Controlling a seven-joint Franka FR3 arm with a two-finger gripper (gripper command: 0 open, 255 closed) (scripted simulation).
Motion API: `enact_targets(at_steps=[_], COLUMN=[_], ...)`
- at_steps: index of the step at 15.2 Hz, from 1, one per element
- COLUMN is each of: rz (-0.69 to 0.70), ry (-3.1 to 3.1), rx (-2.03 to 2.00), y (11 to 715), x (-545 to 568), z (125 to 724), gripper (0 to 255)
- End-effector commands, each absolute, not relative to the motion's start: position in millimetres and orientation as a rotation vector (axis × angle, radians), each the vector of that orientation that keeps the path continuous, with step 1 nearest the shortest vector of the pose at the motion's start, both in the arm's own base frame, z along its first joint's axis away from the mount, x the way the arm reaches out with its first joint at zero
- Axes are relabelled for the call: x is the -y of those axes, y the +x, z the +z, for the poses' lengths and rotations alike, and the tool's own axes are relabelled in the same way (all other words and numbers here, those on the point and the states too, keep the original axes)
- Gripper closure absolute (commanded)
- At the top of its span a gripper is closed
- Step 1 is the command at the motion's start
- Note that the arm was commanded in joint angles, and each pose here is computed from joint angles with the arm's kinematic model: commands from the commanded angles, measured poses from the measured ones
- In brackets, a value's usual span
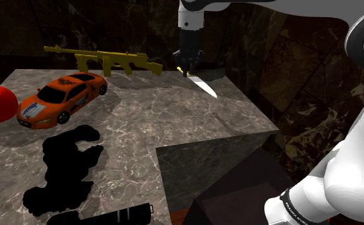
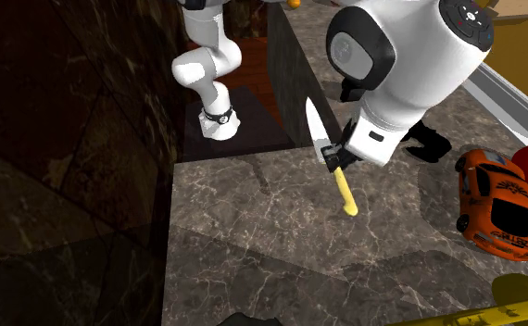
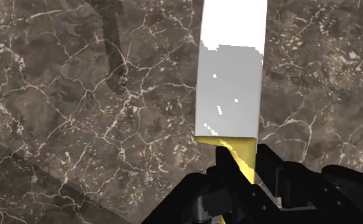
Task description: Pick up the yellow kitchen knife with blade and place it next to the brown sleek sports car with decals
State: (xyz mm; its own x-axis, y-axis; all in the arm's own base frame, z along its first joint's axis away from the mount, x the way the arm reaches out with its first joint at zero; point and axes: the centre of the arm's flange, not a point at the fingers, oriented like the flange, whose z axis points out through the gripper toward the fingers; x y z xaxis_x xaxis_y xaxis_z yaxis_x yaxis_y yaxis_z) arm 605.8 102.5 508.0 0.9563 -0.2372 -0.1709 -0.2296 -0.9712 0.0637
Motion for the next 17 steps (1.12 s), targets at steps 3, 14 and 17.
enact_targets(at_steps=[3,14,17], rz=[-0.276,-0.276,-0.276], ry=[3.064,3.064,3.064], rx=[0.368,0.368,0.368], y=[605,604,604], x=[-155,-300,-321], z=[509,509,504], gripper=[255,255,255])
